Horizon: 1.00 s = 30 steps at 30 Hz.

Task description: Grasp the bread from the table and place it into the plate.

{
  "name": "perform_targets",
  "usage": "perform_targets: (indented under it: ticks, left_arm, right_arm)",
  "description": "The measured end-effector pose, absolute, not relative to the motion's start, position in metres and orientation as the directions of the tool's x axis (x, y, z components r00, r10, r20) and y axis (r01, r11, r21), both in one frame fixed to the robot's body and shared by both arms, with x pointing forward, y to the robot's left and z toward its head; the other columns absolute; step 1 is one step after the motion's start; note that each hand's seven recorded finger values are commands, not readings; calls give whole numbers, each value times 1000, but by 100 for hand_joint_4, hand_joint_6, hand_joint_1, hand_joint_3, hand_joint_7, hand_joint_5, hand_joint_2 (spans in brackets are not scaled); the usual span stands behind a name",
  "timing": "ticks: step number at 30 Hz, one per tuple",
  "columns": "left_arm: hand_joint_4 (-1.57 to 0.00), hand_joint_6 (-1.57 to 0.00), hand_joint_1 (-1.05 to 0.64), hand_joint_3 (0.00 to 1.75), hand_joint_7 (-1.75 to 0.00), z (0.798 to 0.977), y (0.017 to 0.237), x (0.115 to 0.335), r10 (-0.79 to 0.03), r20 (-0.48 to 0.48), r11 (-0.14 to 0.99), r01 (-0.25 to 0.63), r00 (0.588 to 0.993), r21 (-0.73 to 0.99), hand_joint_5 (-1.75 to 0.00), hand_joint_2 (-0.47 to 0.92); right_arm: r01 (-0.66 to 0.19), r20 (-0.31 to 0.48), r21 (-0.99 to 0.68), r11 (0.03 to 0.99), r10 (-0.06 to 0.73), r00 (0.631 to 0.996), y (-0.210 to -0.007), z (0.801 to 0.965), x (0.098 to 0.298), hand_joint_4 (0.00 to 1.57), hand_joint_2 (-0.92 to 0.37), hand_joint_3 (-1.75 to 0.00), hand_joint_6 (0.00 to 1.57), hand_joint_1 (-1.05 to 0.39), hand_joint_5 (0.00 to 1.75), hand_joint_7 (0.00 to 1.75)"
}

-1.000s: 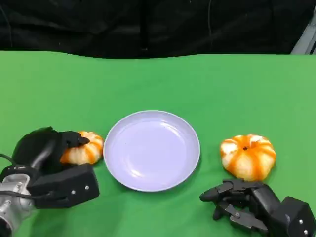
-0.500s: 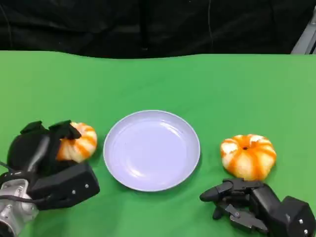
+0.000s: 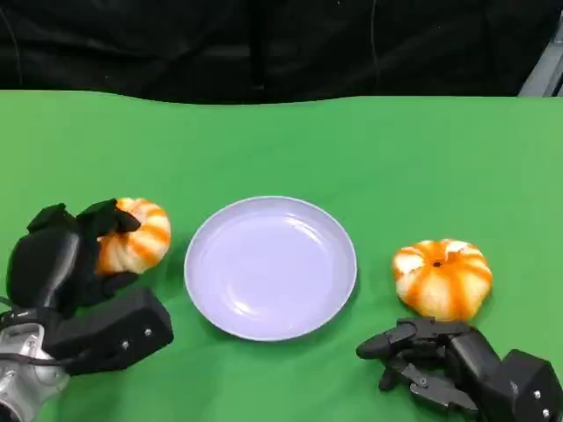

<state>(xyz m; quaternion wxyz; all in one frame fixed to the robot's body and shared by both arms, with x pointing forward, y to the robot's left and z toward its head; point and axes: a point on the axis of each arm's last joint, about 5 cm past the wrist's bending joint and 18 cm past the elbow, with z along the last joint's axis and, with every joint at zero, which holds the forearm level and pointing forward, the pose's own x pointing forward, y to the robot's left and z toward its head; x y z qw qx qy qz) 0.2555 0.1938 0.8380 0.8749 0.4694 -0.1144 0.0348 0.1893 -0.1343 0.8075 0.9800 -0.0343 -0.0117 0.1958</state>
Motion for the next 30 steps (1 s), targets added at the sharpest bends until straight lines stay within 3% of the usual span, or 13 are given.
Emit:
perform_targets:
  ticks: [3,15,23,30]
  left_arm:
    - [-80,-115,-5,1,-33,840,191,254,-69,277,596,-183,959,782,-108,92]
    - [-86,-123,-3,0,-22,849,179,250,-135,396,684,-204,908,701,-99,91]
    - [-84,-125,-1,3,-21,853,159,246,-222,391,735,-110,893,669,-101,92]
    - [-85,-125,0,5,-19,855,157,247,-230,397,740,-105,889,665,-101,92]
  right_arm:
    - [-383,9,-72,921,384,923,-134,808,189,79,-92,-40,103,-4,122,50]
    - [-382,9,-72,921,383,924,-134,808,190,79,-92,-41,103,-4,122,50]
    - [-379,9,-74,922,381,925,-134,808,190,79,-92,-40,103,-5,124,51]
    - [-378,9,-74,923,380,925,-134,808,190,79,-92,-40,103,-5,125,51]
